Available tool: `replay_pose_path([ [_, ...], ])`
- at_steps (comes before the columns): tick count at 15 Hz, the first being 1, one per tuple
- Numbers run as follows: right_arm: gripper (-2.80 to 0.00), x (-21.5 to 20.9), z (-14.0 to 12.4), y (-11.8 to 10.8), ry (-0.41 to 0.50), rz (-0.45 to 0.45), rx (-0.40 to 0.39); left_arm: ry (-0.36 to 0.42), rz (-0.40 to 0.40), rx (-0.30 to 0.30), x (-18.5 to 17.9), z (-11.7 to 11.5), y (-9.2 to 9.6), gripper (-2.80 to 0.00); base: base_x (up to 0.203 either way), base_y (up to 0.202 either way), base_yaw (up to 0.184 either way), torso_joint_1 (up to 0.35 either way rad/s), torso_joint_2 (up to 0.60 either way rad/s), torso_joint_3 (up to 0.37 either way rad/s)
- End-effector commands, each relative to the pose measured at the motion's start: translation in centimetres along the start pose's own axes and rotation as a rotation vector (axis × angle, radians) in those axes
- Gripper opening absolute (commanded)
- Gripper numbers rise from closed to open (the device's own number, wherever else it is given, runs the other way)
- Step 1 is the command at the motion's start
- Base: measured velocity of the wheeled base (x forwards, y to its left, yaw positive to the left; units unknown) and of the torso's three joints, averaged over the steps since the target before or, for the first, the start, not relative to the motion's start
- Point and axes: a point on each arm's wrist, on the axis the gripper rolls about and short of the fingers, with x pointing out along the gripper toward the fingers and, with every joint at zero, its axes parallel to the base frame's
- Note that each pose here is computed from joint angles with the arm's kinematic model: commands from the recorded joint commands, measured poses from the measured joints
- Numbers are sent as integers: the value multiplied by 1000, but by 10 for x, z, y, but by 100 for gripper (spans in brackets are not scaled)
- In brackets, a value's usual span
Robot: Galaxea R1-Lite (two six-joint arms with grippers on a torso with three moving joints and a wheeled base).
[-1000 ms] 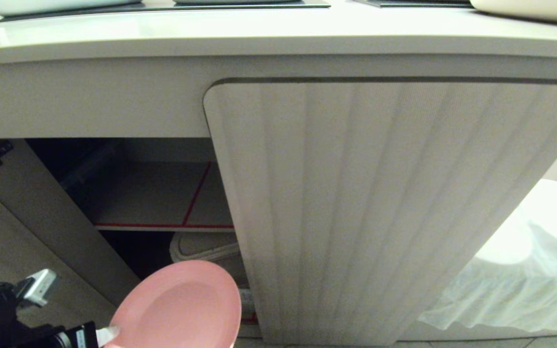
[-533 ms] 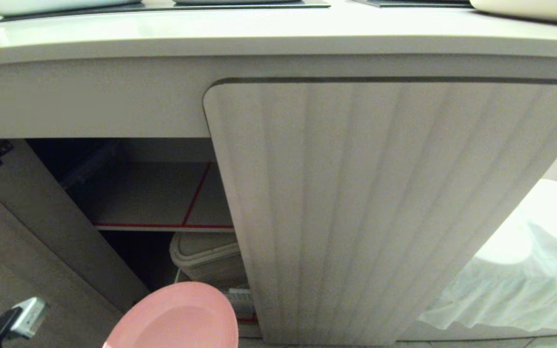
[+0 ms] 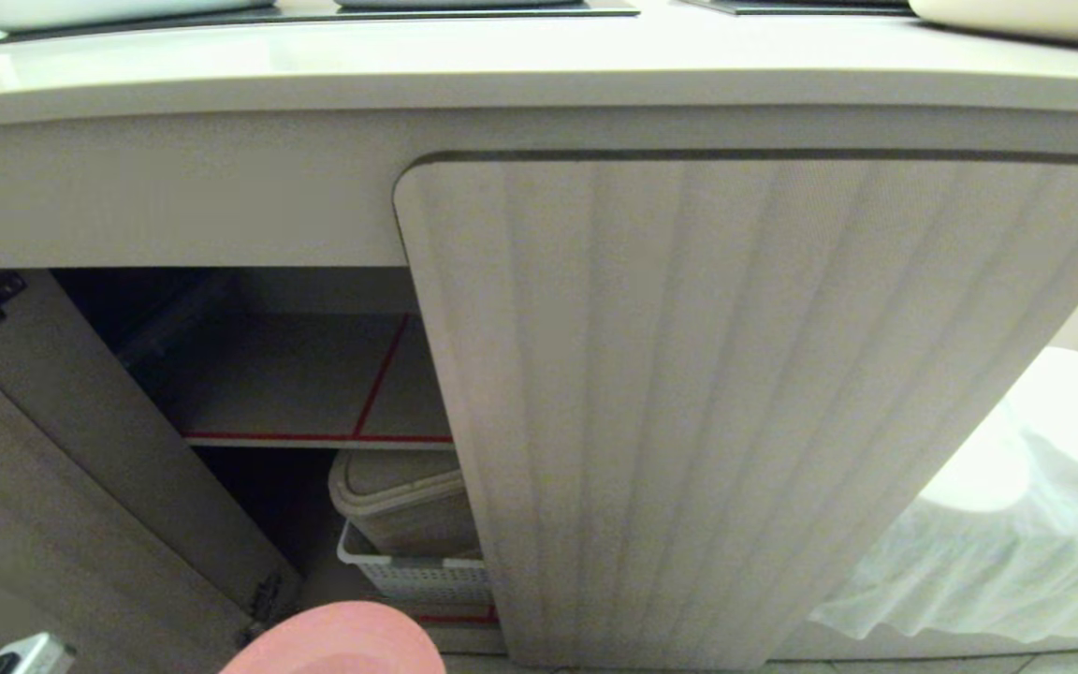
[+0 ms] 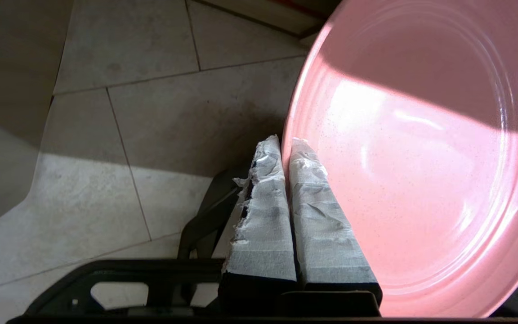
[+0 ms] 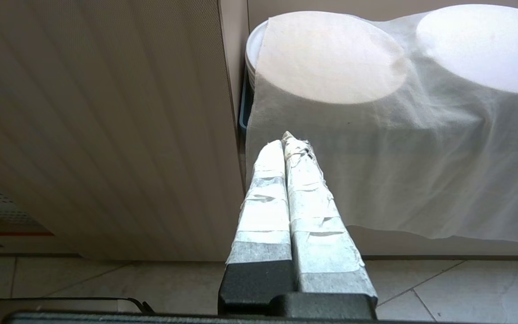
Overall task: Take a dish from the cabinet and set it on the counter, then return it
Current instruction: Place it on the table
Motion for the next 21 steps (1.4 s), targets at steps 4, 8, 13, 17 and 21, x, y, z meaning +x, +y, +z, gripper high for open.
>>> replay_pose_path([
  [4, -280, 0, 0, 0, -1, 0, 0, -49, -27, 5, -6, -1, -1, -280, 0, 0, 0, 0, 0, 0],
  [8, -280, 0, 0, 0, -1, -1, 0, -82, -43, 10, -10, -2, -1, -280, 0, 0, 0, 0, 0, 0],
  [13, -280, 0, 0, 0, -1, 0, 0, -72, -38, 8, -15, -6, 0, -280, 0, 0, 0, 0, 0, 0],
  [17, -280, 0, 0, 0, -1, 0, 0, -61, -35, 6, -17, -8, 1, -280, 0, 0, 0, 0, 0, 0],
  [21, -280, 0, 0, 0, -1, -1, 0, -58, -33, 5, -17, -8, 1, -280, 0, 0, 0, 0, 0, 0],
])
